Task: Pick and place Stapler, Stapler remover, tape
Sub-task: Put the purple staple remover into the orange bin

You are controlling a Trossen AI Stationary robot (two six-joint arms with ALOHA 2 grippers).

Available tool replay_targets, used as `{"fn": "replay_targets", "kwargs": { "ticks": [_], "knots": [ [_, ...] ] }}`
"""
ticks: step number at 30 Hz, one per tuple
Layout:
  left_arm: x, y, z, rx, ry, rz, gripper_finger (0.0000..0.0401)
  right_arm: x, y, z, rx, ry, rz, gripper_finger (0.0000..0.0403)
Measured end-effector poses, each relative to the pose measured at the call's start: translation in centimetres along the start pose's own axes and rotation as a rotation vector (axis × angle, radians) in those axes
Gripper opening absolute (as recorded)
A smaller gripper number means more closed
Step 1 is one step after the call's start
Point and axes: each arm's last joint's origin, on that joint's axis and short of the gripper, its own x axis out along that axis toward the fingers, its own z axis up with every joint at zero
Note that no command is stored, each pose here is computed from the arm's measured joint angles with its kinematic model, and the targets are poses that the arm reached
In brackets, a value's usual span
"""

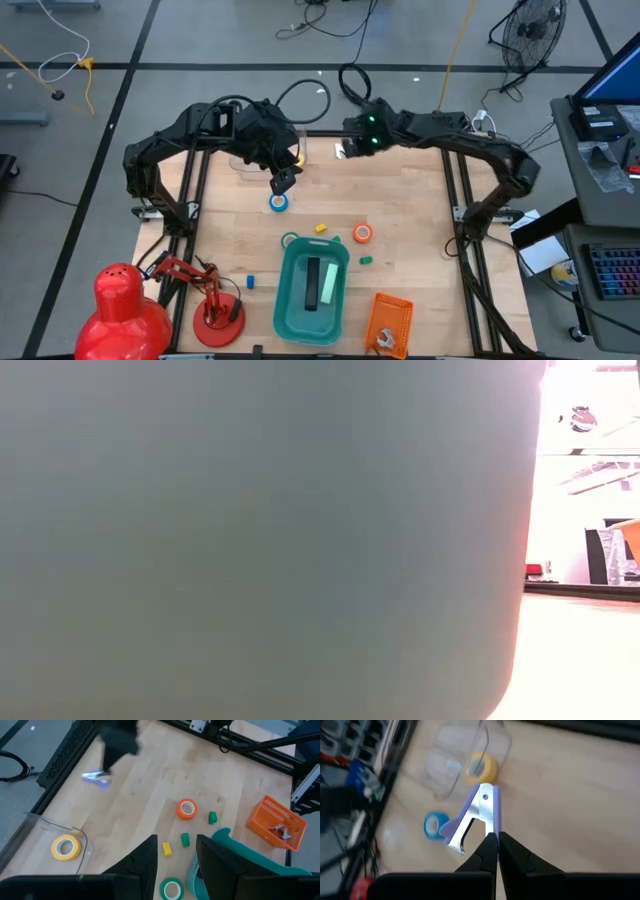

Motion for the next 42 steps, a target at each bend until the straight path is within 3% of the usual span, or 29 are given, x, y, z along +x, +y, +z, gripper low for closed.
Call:
{"fn": "replay_targets", "kwargs": {
  "ticks": [9, 18, 25, 31, 33, 37, 42],
  "knots": [
    [0.0, -0.1, 0.3, 0.034, -0.029, -0.007, 0.0136, -8.2, 4.1, -7.6, -0.083, 0.105, -0.126, 0.0],
    [0.0, -0.3, 0.8, -0.03, -0.083, -0.044, 0.0136, -12.9, 7.8, -15.9, -0.121, 0.131, -0.095, 0.0],
    [-0.2, -2.2, 0.7, -0.135, -0.105, -0.105, 0.0136, -12.8, 8.8, -23.8, -0.152, 0.278, -0.025, 0.0],
    [-0.5, -5.6, -0.1, -0.187, -0.162, -0.105, 0.0136, -11.9, 8.0, -32.2, -0.09, 0.402, 0.142, 0.0],
    [-0.5, -6.7, -0.4, -0.196, -0.182, -0.087, 0.0136, -11.6, 7.3, -34.6, -0.08, 0.42, 0.151, 0.0],
    [-0.7, -8.5, -1.3, -0.216, -0.199, -0.067, 0.0136, -10.7, 6.7, -37.5, -0.078, 0.456, 0.102, 0.0],
    [-0.6, -9.9, -1.9, -0.236, -0.193, -0.077, 0.0136, -9.2, 6.8, -39.3, -0.112, 0.493, 0.075, 0.0]
  ]
}}
